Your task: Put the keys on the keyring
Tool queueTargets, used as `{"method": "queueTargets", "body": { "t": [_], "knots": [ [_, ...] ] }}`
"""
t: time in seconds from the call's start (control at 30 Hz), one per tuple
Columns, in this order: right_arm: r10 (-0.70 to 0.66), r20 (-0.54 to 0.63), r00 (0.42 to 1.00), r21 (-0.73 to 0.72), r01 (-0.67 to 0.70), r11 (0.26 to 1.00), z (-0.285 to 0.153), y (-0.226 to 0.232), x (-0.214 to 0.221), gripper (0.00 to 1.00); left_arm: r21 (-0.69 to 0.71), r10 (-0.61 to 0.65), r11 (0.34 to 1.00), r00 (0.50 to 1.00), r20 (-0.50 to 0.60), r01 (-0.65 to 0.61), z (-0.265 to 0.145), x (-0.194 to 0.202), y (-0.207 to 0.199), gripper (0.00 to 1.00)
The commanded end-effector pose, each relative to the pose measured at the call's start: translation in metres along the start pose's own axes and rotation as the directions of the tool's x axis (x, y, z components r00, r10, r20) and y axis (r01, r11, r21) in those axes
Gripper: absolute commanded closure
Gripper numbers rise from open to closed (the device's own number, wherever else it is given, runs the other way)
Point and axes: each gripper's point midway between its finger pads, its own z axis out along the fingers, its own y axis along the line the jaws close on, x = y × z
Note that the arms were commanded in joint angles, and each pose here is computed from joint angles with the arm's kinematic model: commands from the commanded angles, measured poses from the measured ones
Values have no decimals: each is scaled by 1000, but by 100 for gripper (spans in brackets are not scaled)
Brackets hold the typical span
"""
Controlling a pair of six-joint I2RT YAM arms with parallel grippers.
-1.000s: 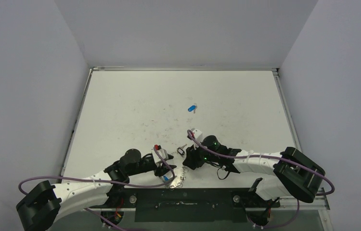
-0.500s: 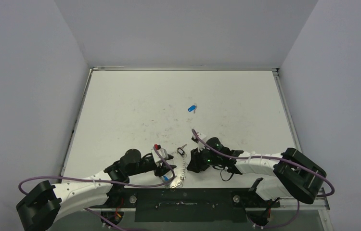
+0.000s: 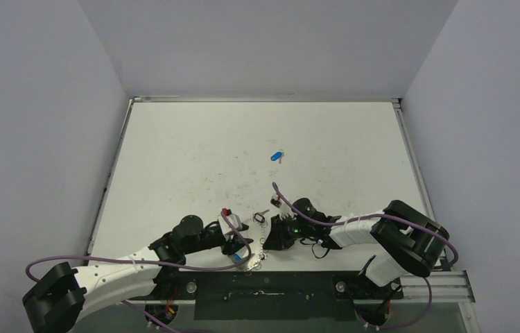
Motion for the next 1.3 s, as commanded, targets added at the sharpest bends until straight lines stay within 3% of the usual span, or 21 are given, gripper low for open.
{"method": "queueTargets", "body": {
  "t": [0.0,0.2,0.33,0.43,0.93,1.27],
  "knots": [
    [-61,19,998,-4,61,998,-5,7,-13,91,-6,-5,1000,1000,26,5,-1,-7,0,58],
    [-139,-13,990,52,140,989,-18,5,-15,90,-8,-4,1000,1000,27,4,-2,-7,0,58],
    [-162,-24,987,96,164,982,-24,2,-18,69,-6,-3,1000,1000,25,3,-1,-7,0,58],
    [-167,-20,986,103,168,980,-27,3,-20,64,-7,-3,1000,1000,25,4,-2,-6,0,58],
    [-188,-9,982,173,187,967,-31,-1,-35,63,-3,-15,1000,1000,26,15,-1,-7,-1,58],
    [-132,-86,987,106,141,984,-22,5,-15,75,-28,-79,996,997,11,79,2,-7,2,58]
  ]
}}
